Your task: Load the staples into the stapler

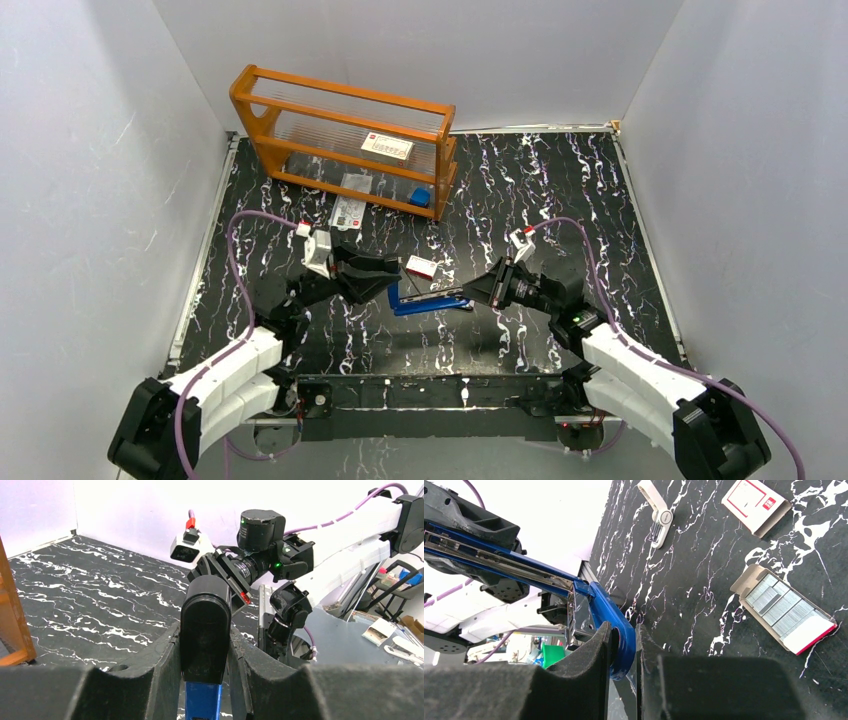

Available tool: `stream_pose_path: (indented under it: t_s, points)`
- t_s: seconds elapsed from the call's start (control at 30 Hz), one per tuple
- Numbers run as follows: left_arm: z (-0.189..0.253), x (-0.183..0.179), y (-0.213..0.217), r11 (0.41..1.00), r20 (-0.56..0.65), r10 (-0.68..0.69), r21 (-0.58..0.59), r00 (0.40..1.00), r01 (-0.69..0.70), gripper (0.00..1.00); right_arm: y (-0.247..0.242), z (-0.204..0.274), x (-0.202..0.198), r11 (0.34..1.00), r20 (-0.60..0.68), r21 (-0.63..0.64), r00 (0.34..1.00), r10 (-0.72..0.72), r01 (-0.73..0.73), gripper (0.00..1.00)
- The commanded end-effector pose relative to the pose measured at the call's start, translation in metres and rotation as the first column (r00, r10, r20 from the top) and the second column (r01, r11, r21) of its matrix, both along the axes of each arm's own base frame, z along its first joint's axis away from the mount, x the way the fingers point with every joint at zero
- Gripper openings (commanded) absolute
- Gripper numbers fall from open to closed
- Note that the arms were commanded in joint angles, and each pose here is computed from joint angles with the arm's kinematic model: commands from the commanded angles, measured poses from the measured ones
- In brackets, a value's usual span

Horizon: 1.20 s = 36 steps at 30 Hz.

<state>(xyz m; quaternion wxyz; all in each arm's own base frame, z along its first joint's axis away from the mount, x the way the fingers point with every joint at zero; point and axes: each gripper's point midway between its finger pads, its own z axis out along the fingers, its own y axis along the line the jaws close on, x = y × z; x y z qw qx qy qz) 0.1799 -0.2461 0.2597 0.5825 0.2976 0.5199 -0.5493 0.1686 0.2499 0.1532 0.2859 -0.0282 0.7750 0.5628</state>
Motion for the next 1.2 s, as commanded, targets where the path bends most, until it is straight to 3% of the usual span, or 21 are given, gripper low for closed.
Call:
stream_pose_path:
  t_s: [0.0,0.33,0.63,0.83,0.97,1.17]
  points:
    - [0.070,0.012,0.026,0.966,0.132,0.166,-0.220,0.977,-0.134,0.00,0.000,-0.005,-0.016,0.994,0.066,-0.042,0.992,0.108,-0.106,0.16]
    - [0.081,0.005,0.047,0.930,0.126,0.249,-0.308,0.960,-0.200,0.00,-0.002,0.019,-0.024,0.993,0.123,0.052,0.988,0.098,-0.105,0.19]
    - [0.088,-0.003,0.050,0.922,0.127,0.234,-0.344,0.964,-0.178,0.00,-0.003,0.008,-0.032,0.988,0.156,0.015,0.976,0.150,-0.154,0.25]
    - [0.091,-0.008,0.047,0.932,0.152,0.207,-0.330,0.966,-0.148,0.00,-0.006,-0.004,-0.038,0.982,0.213,-0.026,0.959,0.188,-0.187,0.36]
    - [0.081,-0.006,0.039,0.953,0.161,0.178,-0.276,0.971,-0.129,0.00,-0.009,0.003,-0.031,0.985,0.280,-0.073,0.945,0.172,-0.158,0.51]
    - [0.069,-0.001,0.032,0.970,0.172,0.157,-0.213,0.973,-0.118,0.00,-0.022,-0.008,-0.014,0.972,0.284,-0.228,0.950,0.131,-0.066,0.64]
